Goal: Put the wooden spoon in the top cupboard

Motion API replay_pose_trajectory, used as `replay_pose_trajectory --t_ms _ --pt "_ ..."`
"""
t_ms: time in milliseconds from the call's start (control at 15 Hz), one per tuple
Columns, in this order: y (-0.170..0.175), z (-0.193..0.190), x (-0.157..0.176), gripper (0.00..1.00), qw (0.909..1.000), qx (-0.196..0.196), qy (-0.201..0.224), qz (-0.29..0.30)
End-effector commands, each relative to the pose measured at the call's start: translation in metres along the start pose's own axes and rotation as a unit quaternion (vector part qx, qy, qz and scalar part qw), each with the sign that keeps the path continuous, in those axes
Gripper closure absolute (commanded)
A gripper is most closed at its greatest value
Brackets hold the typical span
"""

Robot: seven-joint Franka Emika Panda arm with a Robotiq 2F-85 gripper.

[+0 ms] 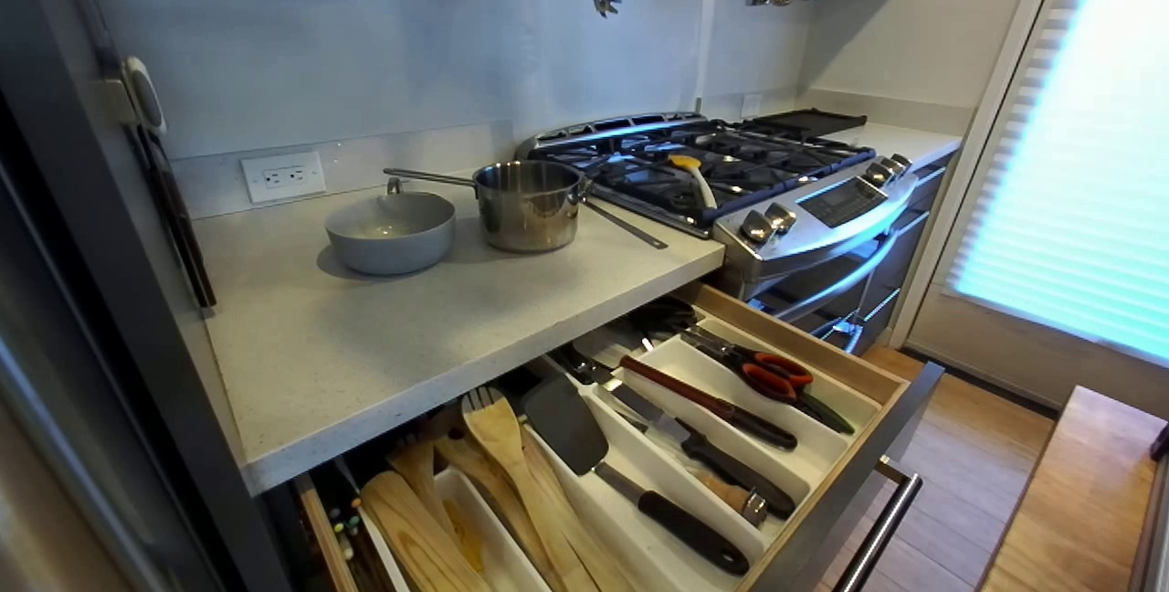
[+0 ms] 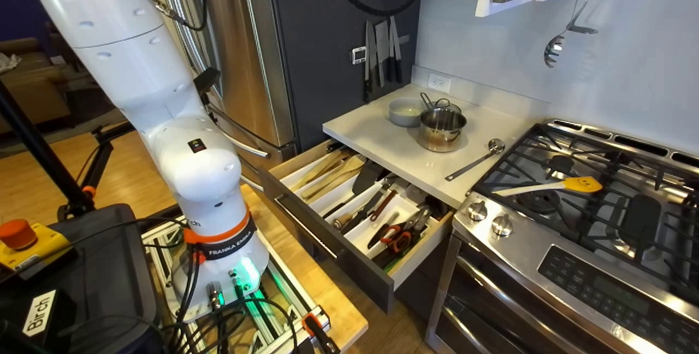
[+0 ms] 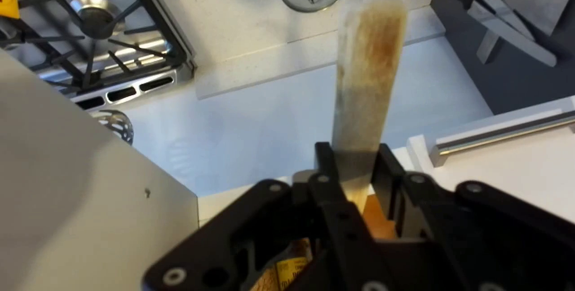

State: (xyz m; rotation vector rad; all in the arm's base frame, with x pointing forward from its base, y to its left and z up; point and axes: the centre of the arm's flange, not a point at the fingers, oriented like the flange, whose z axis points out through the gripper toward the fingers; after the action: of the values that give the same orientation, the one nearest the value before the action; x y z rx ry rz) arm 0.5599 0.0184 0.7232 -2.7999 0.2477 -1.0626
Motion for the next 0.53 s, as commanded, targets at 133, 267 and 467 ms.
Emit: replay_pose_trajectory --t_ms 133,267,467 --pt "-0.005 0.029 0.003 0.94 0.9999 -0.005 0.013 -0.007" --pt "-0.007 0.050 0.021 0.94 0.9992 -0.005 -0.014 -0.038" --pt "-0.010 0.078 0.066 0.94 0.9965 -0.019 -0.016 -0.080"
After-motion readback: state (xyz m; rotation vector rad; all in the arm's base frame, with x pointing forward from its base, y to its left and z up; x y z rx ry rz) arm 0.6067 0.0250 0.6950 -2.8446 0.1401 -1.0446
